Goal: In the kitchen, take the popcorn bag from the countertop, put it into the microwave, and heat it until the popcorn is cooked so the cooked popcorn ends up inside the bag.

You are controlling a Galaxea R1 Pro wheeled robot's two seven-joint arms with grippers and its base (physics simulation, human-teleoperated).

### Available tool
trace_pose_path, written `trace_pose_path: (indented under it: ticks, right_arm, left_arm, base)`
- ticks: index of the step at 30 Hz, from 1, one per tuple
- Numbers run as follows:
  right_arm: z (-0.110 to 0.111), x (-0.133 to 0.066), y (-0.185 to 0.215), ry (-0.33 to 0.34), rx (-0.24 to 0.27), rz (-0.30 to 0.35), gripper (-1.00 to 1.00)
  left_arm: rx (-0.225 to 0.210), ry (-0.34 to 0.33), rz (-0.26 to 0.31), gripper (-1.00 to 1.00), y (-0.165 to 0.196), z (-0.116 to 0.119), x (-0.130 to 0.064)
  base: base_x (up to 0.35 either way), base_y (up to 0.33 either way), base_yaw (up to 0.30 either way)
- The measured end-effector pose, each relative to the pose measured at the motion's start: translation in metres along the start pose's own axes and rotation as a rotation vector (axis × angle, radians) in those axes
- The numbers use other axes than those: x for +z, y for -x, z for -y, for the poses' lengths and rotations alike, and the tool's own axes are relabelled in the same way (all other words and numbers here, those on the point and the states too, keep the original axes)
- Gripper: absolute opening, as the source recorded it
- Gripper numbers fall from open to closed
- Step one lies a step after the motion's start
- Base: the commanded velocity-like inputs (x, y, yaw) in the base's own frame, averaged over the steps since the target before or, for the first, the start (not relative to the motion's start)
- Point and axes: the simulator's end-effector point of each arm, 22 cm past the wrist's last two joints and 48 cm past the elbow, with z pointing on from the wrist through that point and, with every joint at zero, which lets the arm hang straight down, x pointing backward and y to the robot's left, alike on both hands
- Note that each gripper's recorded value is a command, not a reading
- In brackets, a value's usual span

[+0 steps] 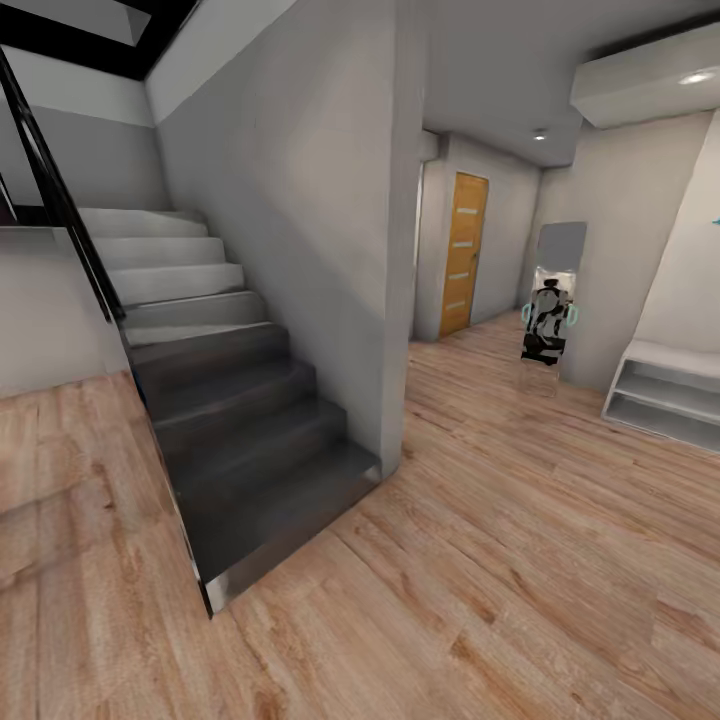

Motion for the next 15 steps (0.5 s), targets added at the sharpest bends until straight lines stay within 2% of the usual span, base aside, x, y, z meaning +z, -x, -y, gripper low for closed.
trace_pose_path:
  ticks: [10, 15]
  right_arm:
    - [0.037, -0.002, 0.036, -0.044, 0.003, 0.083, 1.00]
    - [0.041, -0.004, 0.054, -0.057, 0.008, 0.135, 1.00]
  left_arm:
    - [-0.002, -0.021, 0.037, 1.00, 0.019, 0.016, 0.000]
    - [-0.002, -0.021, 0.039, 1.00, 0.020, 0.017, -0.001]
  base:
    - [0.000, 0.000, 0.007]
    - [0.000, 0.000, 0.238]
